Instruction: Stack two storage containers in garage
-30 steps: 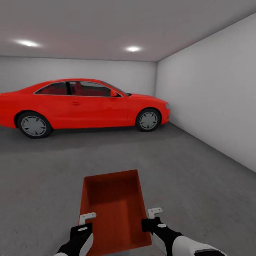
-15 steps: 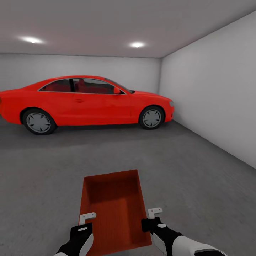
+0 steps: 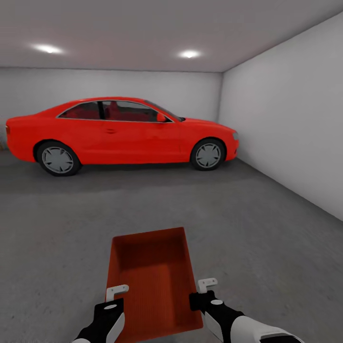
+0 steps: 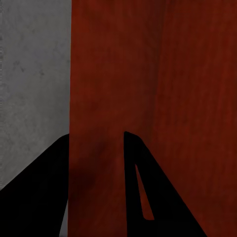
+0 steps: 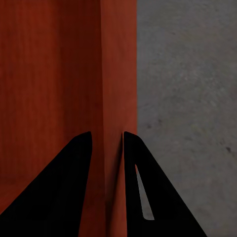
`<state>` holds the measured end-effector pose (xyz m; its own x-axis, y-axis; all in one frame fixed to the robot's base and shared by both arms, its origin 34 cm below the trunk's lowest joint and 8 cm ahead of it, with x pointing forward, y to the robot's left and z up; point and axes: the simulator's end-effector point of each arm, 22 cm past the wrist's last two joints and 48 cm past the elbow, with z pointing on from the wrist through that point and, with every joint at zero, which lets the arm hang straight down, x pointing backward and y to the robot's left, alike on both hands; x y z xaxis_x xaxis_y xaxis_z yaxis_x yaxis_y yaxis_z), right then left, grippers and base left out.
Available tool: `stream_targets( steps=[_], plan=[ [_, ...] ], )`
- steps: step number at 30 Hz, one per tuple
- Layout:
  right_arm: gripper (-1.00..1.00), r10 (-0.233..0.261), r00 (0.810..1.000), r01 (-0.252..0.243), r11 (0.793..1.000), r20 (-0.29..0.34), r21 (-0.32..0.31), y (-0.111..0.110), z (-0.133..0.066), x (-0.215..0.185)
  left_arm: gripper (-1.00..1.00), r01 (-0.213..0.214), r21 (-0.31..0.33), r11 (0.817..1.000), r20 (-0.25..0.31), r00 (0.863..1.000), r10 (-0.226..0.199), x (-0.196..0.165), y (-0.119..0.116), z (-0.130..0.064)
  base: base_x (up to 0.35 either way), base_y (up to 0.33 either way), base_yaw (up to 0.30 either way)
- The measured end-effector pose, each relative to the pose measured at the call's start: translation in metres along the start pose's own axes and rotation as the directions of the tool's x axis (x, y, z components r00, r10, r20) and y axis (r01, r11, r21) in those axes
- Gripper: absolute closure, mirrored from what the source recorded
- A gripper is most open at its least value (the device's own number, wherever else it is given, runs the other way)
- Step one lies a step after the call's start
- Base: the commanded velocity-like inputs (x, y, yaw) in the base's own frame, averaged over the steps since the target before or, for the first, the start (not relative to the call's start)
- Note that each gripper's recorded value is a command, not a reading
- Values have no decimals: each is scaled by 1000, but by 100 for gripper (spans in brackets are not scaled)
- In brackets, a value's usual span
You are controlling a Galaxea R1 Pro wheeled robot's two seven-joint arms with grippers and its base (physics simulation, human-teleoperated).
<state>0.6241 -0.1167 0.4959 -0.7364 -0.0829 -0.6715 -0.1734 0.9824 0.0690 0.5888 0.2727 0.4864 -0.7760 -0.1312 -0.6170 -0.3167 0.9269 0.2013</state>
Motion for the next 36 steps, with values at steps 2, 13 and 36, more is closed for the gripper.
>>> stream_targets(
  steps=[2, 13, 36],
  plan=[
    [100, 1, 1000, -1, 1000, -3, 0, 0, 1, 2, 100, -1, 0, 1000, -3, 1000, 1, 1, 0, 1, 0, 0, 84],
    [100, 5, 1000, -5, 1000, -25, -1, 0, 4, 12, 100, -10, 0, 1000, -23, 1000, 10, 11, 0, 5, 0, 0, 83],
    [100, 11, 998, -11, 1000, -58, -4, 1, 11, 29, 100, -22, -4, 1000, -54, 998, 21, 27, 0, 12, 0, 0, 43]
  ],
)
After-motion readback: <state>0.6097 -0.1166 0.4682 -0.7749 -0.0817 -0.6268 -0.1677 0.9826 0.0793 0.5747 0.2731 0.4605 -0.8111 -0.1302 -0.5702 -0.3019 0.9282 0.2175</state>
